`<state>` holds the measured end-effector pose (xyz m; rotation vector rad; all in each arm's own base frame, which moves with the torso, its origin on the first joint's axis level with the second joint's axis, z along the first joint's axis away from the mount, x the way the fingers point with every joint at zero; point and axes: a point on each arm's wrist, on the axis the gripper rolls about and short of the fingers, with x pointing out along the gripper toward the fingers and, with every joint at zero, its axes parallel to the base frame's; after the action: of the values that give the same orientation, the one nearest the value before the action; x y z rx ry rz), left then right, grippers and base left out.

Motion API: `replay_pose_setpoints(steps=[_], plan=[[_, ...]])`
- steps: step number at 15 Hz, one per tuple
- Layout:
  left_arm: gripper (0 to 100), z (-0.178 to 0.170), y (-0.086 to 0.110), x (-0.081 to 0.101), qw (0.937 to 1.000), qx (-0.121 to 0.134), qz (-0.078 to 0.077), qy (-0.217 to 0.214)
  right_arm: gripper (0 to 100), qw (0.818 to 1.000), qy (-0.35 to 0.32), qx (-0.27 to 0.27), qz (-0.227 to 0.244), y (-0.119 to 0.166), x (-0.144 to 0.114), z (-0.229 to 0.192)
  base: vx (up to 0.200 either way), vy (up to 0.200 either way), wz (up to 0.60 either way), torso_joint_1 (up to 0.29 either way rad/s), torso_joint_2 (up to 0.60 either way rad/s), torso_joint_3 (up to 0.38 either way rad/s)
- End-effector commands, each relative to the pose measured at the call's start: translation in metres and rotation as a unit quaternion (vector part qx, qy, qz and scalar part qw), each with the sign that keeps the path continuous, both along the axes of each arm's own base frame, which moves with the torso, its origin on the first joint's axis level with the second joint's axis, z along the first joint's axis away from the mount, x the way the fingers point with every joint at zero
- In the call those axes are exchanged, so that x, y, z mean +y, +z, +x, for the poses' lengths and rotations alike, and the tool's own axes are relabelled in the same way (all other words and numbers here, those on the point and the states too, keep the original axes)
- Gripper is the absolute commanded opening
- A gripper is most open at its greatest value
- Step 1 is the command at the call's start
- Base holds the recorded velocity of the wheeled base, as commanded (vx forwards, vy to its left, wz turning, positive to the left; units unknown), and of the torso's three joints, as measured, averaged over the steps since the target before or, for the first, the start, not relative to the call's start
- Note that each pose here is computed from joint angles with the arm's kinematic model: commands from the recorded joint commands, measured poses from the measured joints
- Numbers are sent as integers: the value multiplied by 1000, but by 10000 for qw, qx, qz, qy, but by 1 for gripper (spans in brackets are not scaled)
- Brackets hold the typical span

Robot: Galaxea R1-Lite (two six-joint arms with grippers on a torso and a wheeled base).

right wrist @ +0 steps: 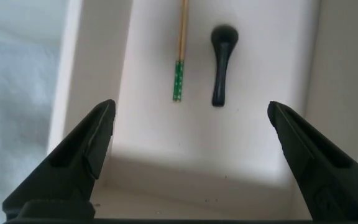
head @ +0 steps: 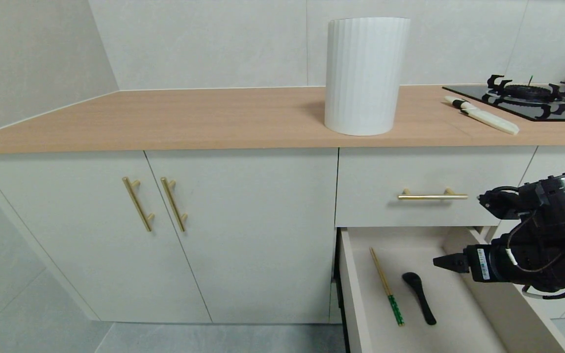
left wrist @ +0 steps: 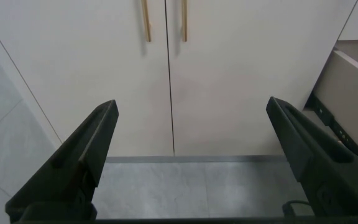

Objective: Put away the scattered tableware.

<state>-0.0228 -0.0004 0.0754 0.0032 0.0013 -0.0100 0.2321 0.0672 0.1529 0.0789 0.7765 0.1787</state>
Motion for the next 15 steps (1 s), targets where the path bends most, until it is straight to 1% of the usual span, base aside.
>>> replay_pose_setpoints(steps=[1,8,10,13,15], plan=[[100,0,0,0,10000,1,-8,-4,100,9999,18,-103,29,5,0,-3,-200,0,0,2,-2,2],[100,0,0,0,10000,1,-8,4,100,9999,95,32,-28,2,2,-6,-200,0,0,0,2,0],[100,0,0,0,10000,1,-8,4,100,9998,131,151,-58,1,3,-9,-200,0,0,2,7,0],[100,0,0,0,10000,9,-1,4,100,9986,340,382,-141,-6,10,-16,0,0,0,0,0,0],[100,0,0,0,10000,1,-1,-4,100,9953,721,604,-246,-12,16,-25,0,0,0,0,0,0]])
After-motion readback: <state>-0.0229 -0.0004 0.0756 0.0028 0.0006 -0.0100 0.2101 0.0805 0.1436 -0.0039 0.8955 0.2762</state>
